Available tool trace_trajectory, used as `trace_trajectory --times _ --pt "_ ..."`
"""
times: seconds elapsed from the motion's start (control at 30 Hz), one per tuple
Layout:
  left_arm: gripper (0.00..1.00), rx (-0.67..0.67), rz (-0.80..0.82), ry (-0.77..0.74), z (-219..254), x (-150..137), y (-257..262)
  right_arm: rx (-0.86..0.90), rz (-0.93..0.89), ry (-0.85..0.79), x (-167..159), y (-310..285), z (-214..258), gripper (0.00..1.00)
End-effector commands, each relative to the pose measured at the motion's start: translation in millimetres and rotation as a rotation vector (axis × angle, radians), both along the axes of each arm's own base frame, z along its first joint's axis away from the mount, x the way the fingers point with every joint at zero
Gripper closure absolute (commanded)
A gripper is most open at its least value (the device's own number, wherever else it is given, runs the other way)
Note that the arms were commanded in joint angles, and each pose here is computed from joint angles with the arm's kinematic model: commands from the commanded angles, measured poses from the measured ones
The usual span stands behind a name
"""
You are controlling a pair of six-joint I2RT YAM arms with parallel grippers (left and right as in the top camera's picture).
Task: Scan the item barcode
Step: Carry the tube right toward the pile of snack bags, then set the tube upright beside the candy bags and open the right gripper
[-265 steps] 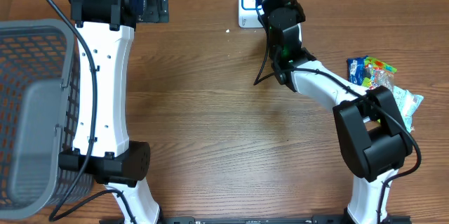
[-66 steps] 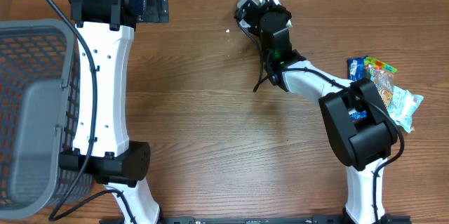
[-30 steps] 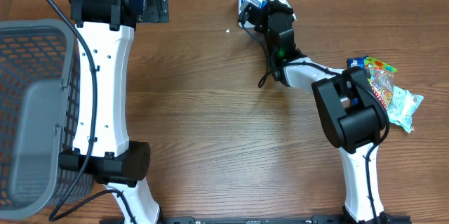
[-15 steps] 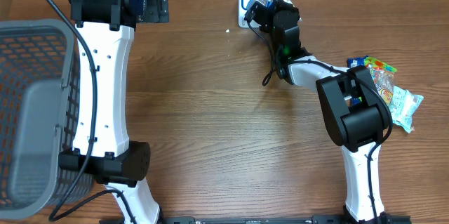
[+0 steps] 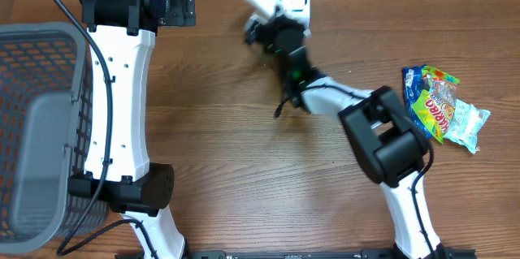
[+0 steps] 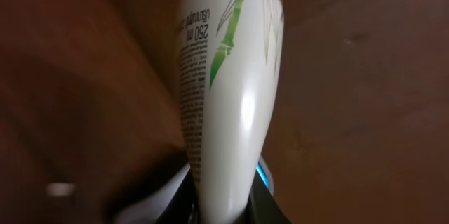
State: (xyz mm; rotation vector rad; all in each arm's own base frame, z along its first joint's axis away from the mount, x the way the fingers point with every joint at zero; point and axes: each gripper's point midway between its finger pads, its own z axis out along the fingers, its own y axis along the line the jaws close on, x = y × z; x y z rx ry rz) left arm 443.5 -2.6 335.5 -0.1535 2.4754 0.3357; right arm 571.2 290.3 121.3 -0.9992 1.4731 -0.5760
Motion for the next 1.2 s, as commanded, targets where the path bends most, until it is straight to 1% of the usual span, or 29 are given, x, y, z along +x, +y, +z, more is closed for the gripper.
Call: trace_trajectory --times 0.0,0.1,0.2,0.23,0.33,0.37,0.4,0.5,0.63,0.7,0.83,0.9,1.0,1.07,1.17 --pt "0.0 -0.005 0.004 -0.021 6.2 -0.8 -2.1 0.082 0.025 -0.011 -29.7 40.4 58.9 0.96" --pt "0.0 -0.005 0.004 -0.021 6.2 -0.8 -2.1 0.141 0.0 0.069 -60.1 58.8 67.7 0.96" --pt "0.0 -0.005 0.004 -0.021 6.3 -0.7 -2.1 0.204 0.002 0.163 -98.2 75.8 82.5 0.96" --pt "0.01 -0.005 0.004 -0.021 6.2 -0.8 -2.1 0.258 0.003 0.215 -117.7 80.1 93.4 0.96" --pt "0.0 -0.005 0.004 -0.021 6.2 -0.8 -2.1 0.389 -0.038 0.313 -145.7 70.6 114.4 0.96" --pt "0.0 -0.005 0.004 -0.021 6.2 -0.8 -2.1 0.434 -0.06 0.351 -153.7 62.9 120.9 0.96" --pt "0.0 -0.005 0.004 -0.021 6.2 -0.8 -2.1 0.497 -0.095 0.436 -168.6 46.0 128.0 0.96" --pt "0.0 -0.005 0.004 -0.021 6.2 -0.8 -2.1 0.6 -0.205 0.576 -189.4 1.6 134.9 0.96" --pt "0.0 -0.005 0.004 -0.021 6.2 -0.8 -2.1 0.707 -0.448 0.669 -202.0 -79.5 136.5 0.96" --pt "0.01 -0.005 0.004 -0.021 6.2 -0.8 -2.1 0.74 -0.575 0.721 -206.3 -119.5 127.6 0.96" --pt "0.0 -0.005 0.004 -0.021 6.2 -0.8 -2.1 0.741 -0.731 0.825 -204.8 -174.0 94.1 0.96" --pt "0.0 -0.005 0.004 -0.021 6.2 -0.8 -2.1 0.668 -0.796 0.853 -199.2 -206.5 64.2 0.96" --pt "0.01 -0.005 0.004 -0.021 6.2 -0.8 -2.1 0.61 -0.89 0.901 -198.3 -246.0 18.0 0.96" --pt "0.0 -0.005 0.004 -0.021 6.2 -0.8 -2.1 0.612 -0.948 0.919 -198.7 -264.7 -6.0 0.96" --pt "0.0 -0.005 0.004 -0.021 6.2 -0.8 -2.1 0.596 -0.963 0.945 -197.5 -280.6 -34.7 0.96"
